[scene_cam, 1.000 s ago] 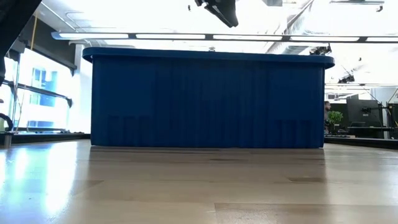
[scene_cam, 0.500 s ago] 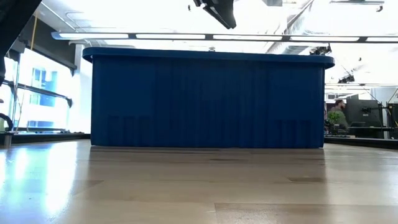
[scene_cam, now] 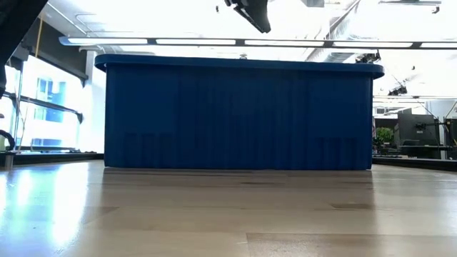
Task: Pick and place slides into bin
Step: Put the black slide into the blue bin, then return to Home Position
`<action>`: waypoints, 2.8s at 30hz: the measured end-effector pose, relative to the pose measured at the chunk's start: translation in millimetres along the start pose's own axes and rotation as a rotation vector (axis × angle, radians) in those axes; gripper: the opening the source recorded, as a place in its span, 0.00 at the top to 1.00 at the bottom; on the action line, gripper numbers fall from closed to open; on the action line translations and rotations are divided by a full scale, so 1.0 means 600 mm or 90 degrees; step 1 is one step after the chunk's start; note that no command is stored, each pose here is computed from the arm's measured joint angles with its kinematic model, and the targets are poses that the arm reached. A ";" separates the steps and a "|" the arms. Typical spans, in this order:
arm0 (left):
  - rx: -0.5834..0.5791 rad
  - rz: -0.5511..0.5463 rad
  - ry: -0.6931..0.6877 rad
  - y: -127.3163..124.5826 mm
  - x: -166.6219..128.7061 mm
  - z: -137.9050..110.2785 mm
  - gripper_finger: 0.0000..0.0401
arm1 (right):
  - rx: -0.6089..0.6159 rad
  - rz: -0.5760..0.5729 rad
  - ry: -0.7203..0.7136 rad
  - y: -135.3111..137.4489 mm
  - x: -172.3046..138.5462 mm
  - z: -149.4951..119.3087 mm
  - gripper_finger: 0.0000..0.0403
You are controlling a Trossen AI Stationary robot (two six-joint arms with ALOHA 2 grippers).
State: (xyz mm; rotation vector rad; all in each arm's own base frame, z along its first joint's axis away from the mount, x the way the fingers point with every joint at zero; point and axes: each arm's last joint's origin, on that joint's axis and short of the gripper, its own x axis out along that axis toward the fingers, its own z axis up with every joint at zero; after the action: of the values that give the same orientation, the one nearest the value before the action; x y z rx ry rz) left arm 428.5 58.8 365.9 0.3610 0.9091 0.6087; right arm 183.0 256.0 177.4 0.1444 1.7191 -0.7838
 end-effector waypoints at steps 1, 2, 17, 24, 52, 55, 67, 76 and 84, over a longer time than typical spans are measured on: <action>0.015 0.001 -0.002 0.000 0.000 0.001 0.68 | -0.011 0.006 -0.009 0.001 -0.005 0.000 0.97; 0.031 0.001 -0.004 0.000 0.000 0.001 0.68 | -0.022 0.015 -0.022 0.003 -0.012 0.000 0.98; 0.191 -0.008 -0.042 -0.022 -0.083 0.018 0.68 | -0.097 0.104 -0.523 -0.021 -0.202 0.015 0.99; 0.217 0.116 -0.077 0.007 -0.198 0.006 0.68 | -0.125 0.023 -0.599 -0.039 -0.226 0.084 1.00; 0.147 0.118 -0.017 0.069 -0.301 -0.076 0.68 | 0.178 -0.269 -0.610 -0.357 -0.309 0.393 1.00; 0.147 0.101 -0.019 0.069 -0.303 -0.076 0.68 | 0.180 -0.333 -0.514 -0.384 -0.244 0.445 1.00; 0.145 0.108 -0.019 0.071 -0.303 -0.077 0.68 | 0.169 -0.294 -0.266 -0.457 -0.035 0.544 0.98; 0.146 0.106 -0.020 0.071 -0.303 -0.077 0.68 | 0.136 -0.081 -0.269 -0.496 -0.003 0.584 0.80; 0.146 0.089 -0.020 0.070 -0.303 -0.077 0.68 | 0.116 0.035 -0.280 -0.493 -0.002 0.591 0.64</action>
State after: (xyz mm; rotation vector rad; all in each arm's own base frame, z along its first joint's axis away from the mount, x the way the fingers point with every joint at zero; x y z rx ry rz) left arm 292.2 -21.4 475.0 0.6435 0.9312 0.6260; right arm 330.5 -171.3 270.5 0.1318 1.2249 -0.8586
